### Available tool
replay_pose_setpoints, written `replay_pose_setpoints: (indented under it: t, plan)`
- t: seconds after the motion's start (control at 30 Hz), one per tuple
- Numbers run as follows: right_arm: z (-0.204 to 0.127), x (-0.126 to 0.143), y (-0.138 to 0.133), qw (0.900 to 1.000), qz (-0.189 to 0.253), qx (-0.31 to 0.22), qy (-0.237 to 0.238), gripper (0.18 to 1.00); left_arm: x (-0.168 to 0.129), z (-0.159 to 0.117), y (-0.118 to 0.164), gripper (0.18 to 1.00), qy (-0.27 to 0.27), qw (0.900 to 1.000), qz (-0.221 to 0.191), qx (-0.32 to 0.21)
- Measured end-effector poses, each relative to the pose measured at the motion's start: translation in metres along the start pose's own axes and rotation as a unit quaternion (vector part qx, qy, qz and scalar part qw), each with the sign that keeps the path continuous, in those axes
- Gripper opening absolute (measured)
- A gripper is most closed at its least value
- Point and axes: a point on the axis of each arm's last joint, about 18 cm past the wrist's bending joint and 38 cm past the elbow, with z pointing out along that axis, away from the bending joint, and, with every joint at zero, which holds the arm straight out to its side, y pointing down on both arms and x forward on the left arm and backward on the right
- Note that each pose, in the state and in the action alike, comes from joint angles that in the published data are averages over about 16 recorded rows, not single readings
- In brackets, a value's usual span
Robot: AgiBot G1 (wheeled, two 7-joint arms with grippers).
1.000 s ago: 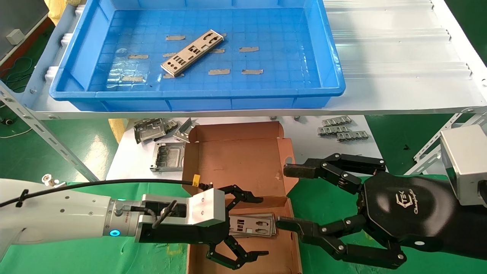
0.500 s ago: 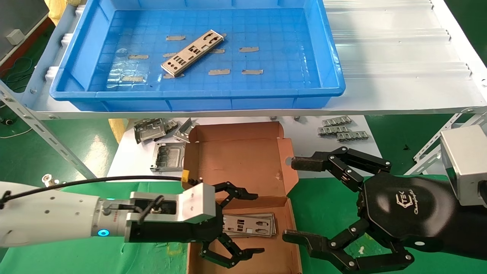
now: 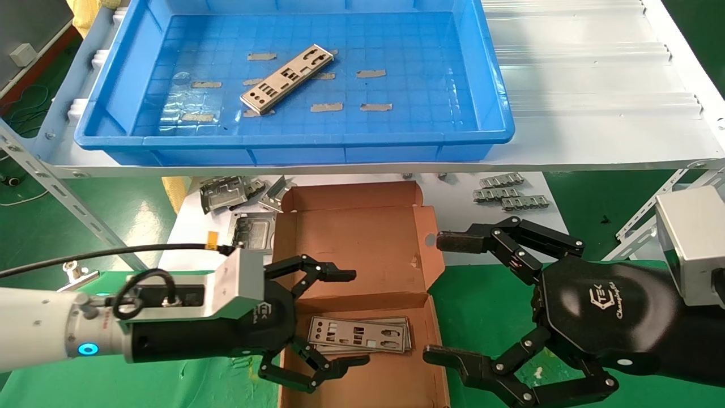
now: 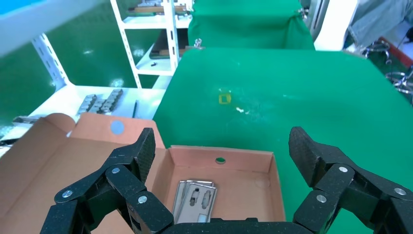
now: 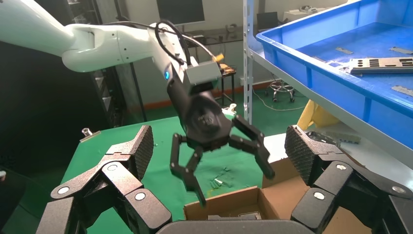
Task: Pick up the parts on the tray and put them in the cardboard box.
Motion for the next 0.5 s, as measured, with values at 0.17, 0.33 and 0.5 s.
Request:
replay_pose_setpoints:
  t: [0.17, 0.33, 0.5]
  plan:
    - [0.0, 0.0, 0.0, 1.0, 0.0, 0.0, 0.0, 1.0, 0.003, -0.016, -0.009, 1.001, -0.005, 0.9999, -0.009, 0.014]
    - [0.0, 0.0, 0.0, 1.0, 0.0, 0.0, 0.0, 1.0, 0.007, -0.032, -0.018, 1.001, -0.008, 0.9995, -0.016, 0.026]
    - [0.0, 0.0, 0.0, 1.0, 0.0, 0.0, 0.0, 1.0, 0.011, -0.047, -0.028, 1.001, -0.011, 0.999, -0.023, 0.038]
